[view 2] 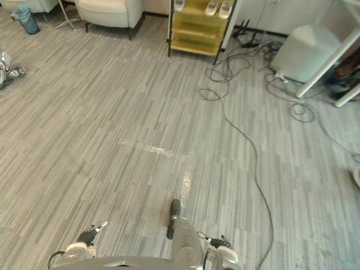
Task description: Pick up cushions and gather them together orderly.
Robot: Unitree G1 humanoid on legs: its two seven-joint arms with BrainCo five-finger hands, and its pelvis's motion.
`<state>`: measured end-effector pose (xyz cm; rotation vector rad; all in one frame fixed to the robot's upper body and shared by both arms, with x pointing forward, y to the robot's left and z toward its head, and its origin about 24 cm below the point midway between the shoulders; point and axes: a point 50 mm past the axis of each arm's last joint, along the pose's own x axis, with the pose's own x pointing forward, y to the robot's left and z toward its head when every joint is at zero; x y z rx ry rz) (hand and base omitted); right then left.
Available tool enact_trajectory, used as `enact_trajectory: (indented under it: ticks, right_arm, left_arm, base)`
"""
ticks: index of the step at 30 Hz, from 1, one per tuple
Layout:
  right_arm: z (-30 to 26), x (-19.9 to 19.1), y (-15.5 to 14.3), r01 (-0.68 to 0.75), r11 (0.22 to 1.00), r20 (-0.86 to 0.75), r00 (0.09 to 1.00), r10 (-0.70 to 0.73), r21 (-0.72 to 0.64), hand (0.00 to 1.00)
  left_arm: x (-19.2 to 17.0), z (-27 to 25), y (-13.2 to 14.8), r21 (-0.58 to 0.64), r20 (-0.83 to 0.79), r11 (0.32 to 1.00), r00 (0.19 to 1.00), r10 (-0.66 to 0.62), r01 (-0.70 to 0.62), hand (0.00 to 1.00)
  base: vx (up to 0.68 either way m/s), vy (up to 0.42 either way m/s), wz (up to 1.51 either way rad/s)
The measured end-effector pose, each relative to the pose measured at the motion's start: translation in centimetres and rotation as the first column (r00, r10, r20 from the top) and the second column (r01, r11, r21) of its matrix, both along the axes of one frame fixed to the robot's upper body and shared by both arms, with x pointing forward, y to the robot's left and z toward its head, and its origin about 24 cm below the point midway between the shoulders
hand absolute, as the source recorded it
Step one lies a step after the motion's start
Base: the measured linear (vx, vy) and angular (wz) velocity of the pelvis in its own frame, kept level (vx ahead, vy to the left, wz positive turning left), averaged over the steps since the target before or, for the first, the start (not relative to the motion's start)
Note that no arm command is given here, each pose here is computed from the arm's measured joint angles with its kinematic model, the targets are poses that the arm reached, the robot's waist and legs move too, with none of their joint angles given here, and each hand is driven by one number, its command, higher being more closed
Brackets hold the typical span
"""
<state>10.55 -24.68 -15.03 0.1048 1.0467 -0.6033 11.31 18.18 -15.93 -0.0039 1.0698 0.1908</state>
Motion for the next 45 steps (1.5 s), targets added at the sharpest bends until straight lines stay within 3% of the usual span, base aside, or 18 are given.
enact_trajectory:
  ticks: [13, 18, 29, 31, 37, 45]
  right_arm:
    - [-0.3, -0.6, 0.5, 0.007, 1.0, -0.013, 1.0, -0.006, 0.014, 0.0]
    - [-0.7, -0.7, 2.3, -0.025, 0.998, -0.025, 0.999, 0.026, 0.049, 0.0]
    - [-0.1, 1.2, 2.2, -0.027, 0.998, 0.036, 0.999, 0.025, 0.052, 0.0]
    - [-0.5, 0.3, 2.6, -0.027, 0.998, 0.013, 1.0, 0.026, 0.06, 0.0]
    - [-0.5, -2.7, -0.6, 0.032, 1.0, -0.064, 0.997, -0.032, 0.0, 0.0]
    - [-1.1, -3.8, 0.9, 0.055, 0.998, -0.096, 0.994, -0.052, 0.038, 0.0]
  left_arm:
    - [1.9, 0.9, -0.7, -0.013, 0.103, 1.0, 0.995, -0.01, 0.011, 0.0]
    - [2.5, 1.3, 1.3, 0.03, 0.12, 1.0, 0.993, -0.006, 0.002, 0.0]
    - [-0.1, 0.3, 2.0, 0.055, -0.002, 0.998, 0.999, -0.032, 0.032, 0.0]
    - [-0.6, 0.3, 3.0, 0.079, -0.017, 0.997, 1.0, -0.022, 0.023, 0.0]
    - [-1.0, -0.2, 0.4, 0.013, -0.029, 1.0, 0.999, -0.025, 0.025, 0.0]
    - [-0.9, -0.1, 1.1, 0.027, -0.025, 0.999, 0.999, -0.032, 0.033, 0.0]
  base:
    - [0.42, -0.008, -0.12]
    - [0.39, 0.257, -0.27]
    - [0.4, 0.102, -0.23]
    - [0.33, -0.094, 0.08]
    - [0.21, -0.036, 0.07]
    - [0.04, 0.054, -0.04]
